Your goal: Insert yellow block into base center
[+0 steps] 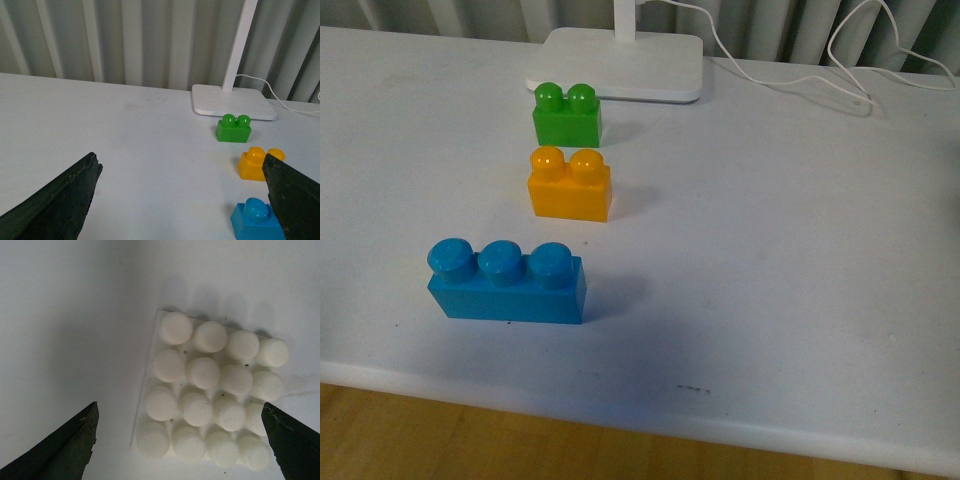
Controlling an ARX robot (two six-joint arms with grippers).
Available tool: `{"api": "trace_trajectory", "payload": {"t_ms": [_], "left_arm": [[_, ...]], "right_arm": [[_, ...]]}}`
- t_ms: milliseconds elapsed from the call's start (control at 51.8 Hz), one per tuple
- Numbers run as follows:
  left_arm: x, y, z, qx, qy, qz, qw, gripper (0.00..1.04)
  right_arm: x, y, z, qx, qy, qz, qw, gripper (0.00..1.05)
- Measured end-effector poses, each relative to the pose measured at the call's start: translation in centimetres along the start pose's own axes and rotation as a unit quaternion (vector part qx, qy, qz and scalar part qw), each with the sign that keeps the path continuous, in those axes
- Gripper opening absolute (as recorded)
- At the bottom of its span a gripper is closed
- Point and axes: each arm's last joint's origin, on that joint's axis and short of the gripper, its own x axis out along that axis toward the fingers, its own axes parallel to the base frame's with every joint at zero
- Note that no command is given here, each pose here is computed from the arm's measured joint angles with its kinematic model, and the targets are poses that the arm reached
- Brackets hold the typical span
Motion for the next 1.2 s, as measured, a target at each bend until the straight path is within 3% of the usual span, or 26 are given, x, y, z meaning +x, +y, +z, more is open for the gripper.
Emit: {"api": "trace_trajectory", "payload": {"t_ms": [251,618,1197], "left_arm": [[0.0,0.0,0.0,0.000,0.000,0.000,1.000,0.98],[0.0,0.0,0.0,0.000,0.000,0.000,1.000,0.98],[0.0,0.0,0.0,0.000,0.000,0.000,1.000,0.98]], "right_arm": [[2.1,-2.9,0.6,0.021,0.040,-0.025,0.999,0.95],[3.9,-6.0,-0.1,0.069,0.086,-0.007,0.994,0.95],[6.3,-5.8,-0.7,0.101,0.113,0.027,0.988,0.95]]}}
